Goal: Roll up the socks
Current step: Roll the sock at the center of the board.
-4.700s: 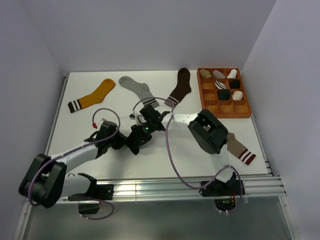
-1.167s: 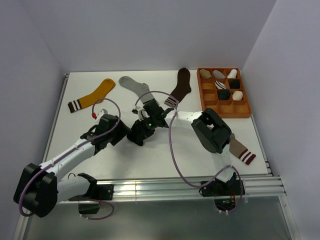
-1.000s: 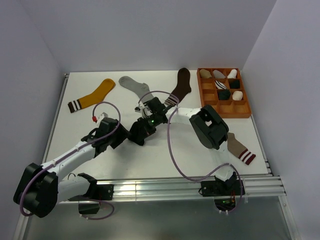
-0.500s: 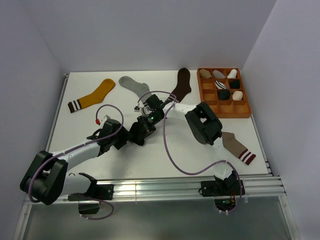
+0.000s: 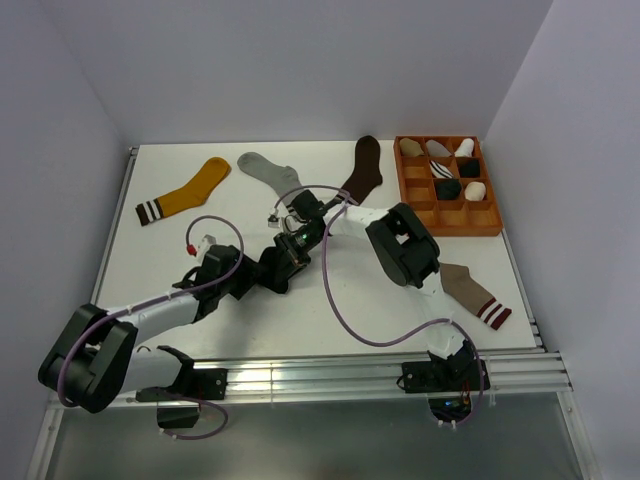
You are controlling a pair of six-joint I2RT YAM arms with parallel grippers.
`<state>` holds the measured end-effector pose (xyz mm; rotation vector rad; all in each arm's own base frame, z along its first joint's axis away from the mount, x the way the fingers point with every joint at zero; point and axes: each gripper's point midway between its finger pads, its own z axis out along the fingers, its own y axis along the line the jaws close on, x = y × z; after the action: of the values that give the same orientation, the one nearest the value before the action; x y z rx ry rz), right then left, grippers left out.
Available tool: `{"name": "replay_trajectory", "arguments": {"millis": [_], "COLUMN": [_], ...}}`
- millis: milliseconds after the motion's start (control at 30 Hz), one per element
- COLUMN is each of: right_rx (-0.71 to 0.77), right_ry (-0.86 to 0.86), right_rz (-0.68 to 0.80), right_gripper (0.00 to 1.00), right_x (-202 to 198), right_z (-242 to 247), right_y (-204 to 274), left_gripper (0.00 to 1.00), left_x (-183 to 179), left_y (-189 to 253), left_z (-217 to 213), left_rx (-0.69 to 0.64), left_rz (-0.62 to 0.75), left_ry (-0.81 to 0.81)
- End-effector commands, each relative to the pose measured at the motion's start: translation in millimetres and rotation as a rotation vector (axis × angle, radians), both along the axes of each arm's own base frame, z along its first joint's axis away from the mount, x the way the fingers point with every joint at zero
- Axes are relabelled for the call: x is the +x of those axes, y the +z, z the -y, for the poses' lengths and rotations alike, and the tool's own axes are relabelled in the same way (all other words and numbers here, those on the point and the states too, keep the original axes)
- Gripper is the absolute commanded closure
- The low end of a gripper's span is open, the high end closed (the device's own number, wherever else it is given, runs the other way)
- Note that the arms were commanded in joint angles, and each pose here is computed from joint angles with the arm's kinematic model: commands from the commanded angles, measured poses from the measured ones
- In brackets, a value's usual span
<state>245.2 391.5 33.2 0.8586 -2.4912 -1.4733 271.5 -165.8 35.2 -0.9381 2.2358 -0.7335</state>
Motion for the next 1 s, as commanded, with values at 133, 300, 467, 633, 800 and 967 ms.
{"name": "replay_trajectory", "arguments": {"millis": [133,300,467,633,800,967], "right_rx": [-0.110,-0.097,-0.094,-0.143,-0.166,-0.200], "right_ry": [-0.001,-0.024,-0.076,-0.148,-0.221,-0.331], "right_rz": [-0.030,0.019,0.134,0.319,0.469,0.679], "right_gripper": [1.00,1.00,0.85,0.62,0.52,0.46], "right_x": [-13.1,-13.8,-9.4,-4.0,-1.2,15.0], "right_z": [9.9,12.6,20.1,33.1,37.7,40.0], "right_y": [-30.4,-27.9,-17.1,-7.5,1.0,28.0], "left_gripper": [0.45,0.71,0.86,0.94,0.94,0.94], "left_x": [4.0,-9.9,-14.7,-13.7,-2.8,0.3], "left_y": [-10.3,-35.1,-42.4,-41.1,-26.9,-25.4], "left_z": [-1.1,-6.4,-10.3,-11.5,-0.2,9.2], "left_rx": [0.012,0.065,0.136,0.218,0.262,0.261], "left_rz": [-0.024,-0.139,-0.183,-0.195,-0.153,-0.152], "left_ry": [0.023,0.017,-0.028,-0.111,-0.187,-0.235]}}
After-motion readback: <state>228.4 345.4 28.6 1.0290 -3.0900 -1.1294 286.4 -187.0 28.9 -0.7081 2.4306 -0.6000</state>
